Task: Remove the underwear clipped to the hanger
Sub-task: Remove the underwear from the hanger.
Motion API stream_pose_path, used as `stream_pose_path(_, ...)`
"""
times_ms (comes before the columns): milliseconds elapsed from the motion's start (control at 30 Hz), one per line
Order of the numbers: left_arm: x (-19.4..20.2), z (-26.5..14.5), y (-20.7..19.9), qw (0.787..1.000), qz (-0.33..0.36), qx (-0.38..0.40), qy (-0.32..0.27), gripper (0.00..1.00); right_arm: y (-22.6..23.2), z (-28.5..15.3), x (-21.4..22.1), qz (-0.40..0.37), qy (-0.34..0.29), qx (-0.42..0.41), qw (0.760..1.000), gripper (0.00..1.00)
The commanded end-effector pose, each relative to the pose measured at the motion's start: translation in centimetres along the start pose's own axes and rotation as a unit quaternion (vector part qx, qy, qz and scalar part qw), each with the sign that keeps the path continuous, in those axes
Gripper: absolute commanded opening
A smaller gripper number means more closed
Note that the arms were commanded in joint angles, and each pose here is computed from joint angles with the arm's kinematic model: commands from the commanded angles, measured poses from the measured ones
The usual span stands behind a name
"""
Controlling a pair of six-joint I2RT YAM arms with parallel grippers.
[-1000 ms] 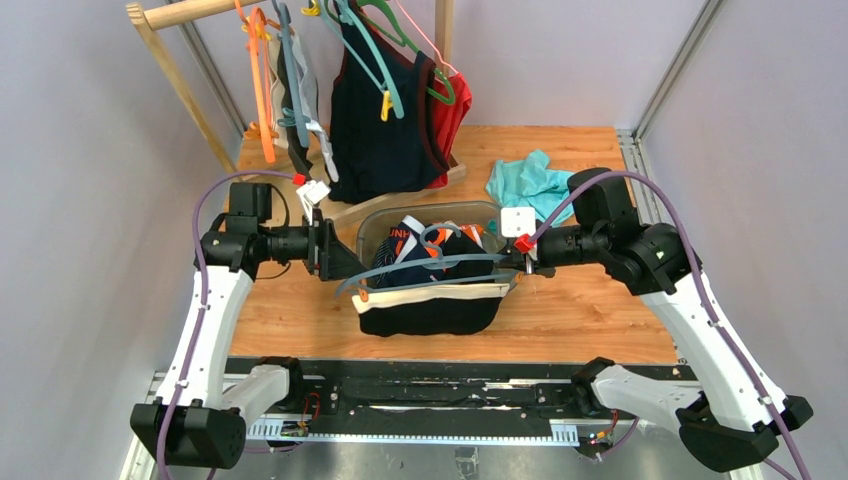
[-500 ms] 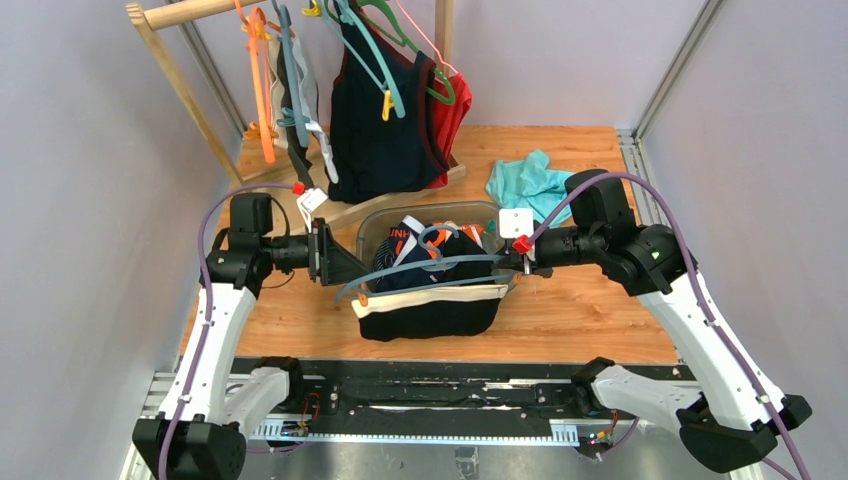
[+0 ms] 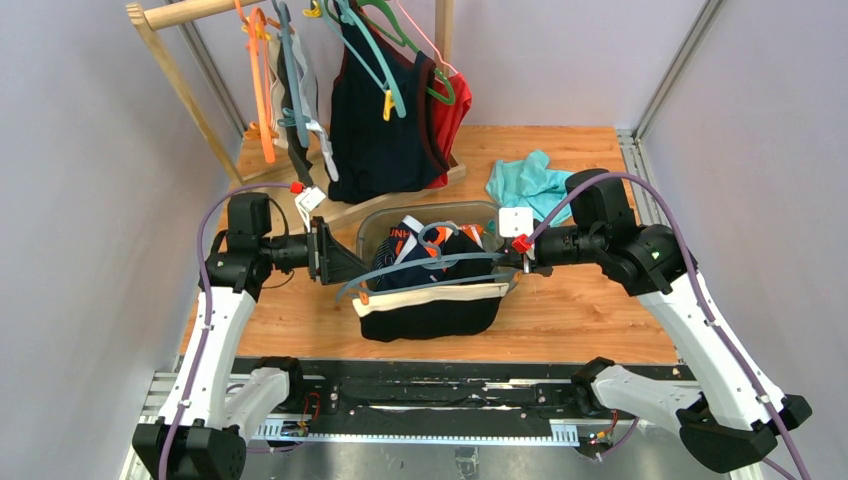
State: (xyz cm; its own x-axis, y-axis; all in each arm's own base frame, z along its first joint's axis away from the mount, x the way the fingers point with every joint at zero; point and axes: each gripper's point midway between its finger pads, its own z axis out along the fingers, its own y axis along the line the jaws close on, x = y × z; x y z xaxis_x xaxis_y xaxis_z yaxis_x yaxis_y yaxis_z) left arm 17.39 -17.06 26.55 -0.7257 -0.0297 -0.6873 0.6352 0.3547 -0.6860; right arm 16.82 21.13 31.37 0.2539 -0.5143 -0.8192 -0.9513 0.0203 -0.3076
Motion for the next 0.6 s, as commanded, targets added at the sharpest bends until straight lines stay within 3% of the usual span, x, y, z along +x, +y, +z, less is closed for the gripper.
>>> stream_pose_path(0,0.41,-0.19,-0.02,1.0,-0.002,-0.005,0.002,0.57,-1.32,-0.93,-1.08,-0.016,-0.011,0.037,0.999,0.01)
stream_pose_path(567,0.99,0.17,0.43,0.999,-0.038,0.007,0.017,0.54,-1.93,-0.92,-1.05,-0.028,-0.01,0.052,0.998,0.01)
